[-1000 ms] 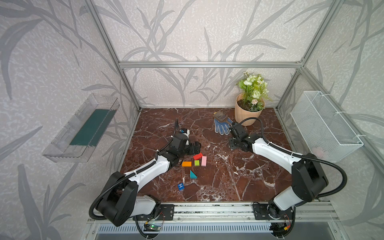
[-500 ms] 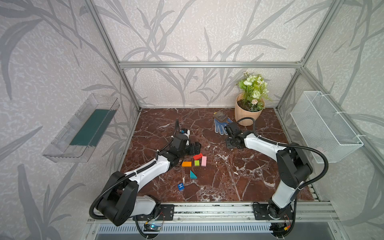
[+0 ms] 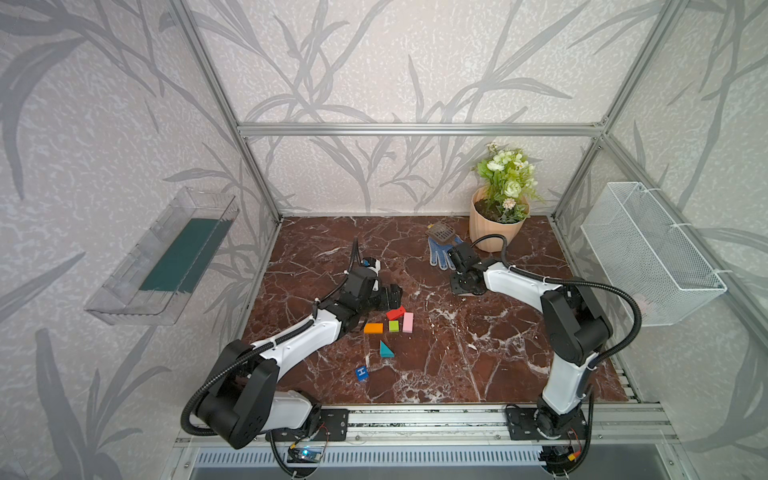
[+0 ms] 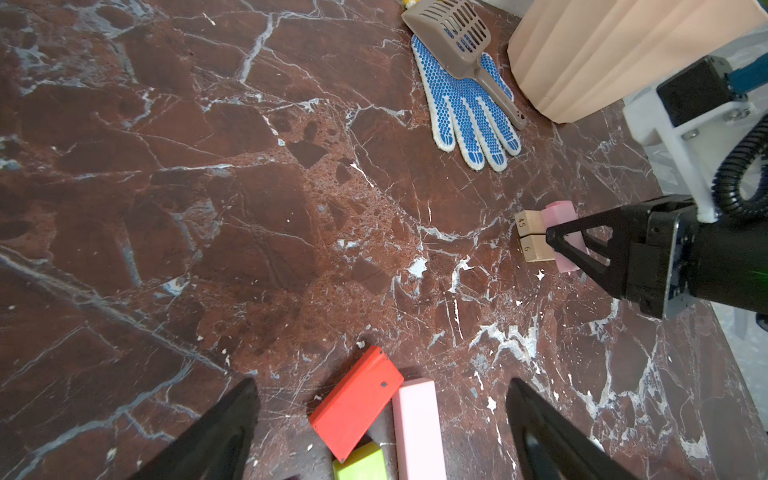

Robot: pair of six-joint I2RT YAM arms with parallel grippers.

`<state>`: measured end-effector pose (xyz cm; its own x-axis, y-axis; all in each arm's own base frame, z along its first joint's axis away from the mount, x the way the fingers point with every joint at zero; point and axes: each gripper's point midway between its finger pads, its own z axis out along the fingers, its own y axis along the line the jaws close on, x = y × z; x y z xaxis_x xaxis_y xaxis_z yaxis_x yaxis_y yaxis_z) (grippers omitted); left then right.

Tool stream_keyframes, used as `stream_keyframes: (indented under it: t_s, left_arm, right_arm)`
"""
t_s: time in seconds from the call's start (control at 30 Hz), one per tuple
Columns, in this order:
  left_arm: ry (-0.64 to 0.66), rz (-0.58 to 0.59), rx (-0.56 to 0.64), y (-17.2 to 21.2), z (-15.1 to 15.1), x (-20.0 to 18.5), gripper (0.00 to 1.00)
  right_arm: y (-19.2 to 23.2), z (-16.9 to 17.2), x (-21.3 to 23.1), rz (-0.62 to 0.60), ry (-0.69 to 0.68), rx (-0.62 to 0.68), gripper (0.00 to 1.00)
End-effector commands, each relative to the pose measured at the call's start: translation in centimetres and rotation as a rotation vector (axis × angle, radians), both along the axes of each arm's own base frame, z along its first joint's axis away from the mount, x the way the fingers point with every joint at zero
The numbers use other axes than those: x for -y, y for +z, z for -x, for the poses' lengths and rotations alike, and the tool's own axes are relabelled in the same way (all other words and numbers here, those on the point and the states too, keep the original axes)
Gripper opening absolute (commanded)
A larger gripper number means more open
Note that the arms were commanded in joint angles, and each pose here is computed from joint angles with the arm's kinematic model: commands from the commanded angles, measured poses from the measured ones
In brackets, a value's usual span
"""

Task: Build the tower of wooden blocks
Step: 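Lower the light pink bar beside the dark pink bar on the wooden bars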

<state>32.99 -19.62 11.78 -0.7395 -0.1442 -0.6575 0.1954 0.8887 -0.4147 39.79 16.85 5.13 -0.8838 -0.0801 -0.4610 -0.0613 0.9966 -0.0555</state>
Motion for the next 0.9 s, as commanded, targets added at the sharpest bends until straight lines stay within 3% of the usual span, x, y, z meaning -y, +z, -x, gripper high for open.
stream_keyframes:
  t_s: [0.0,0.87]
  left_arm:
    - [-0.020,0.004,0.014,0.89,-0.32,0.58,0.94]
    - [-0.022,0.003,0.003,0.60,-0.40,0.70,0.94]
  right_arm:
    - [0.10,-0.76,0.09,-0.015,-0.027,0.006,0.21]
    - [-0.39,-1.38,0.30,0.008,-0.048,-0.007,0.21]
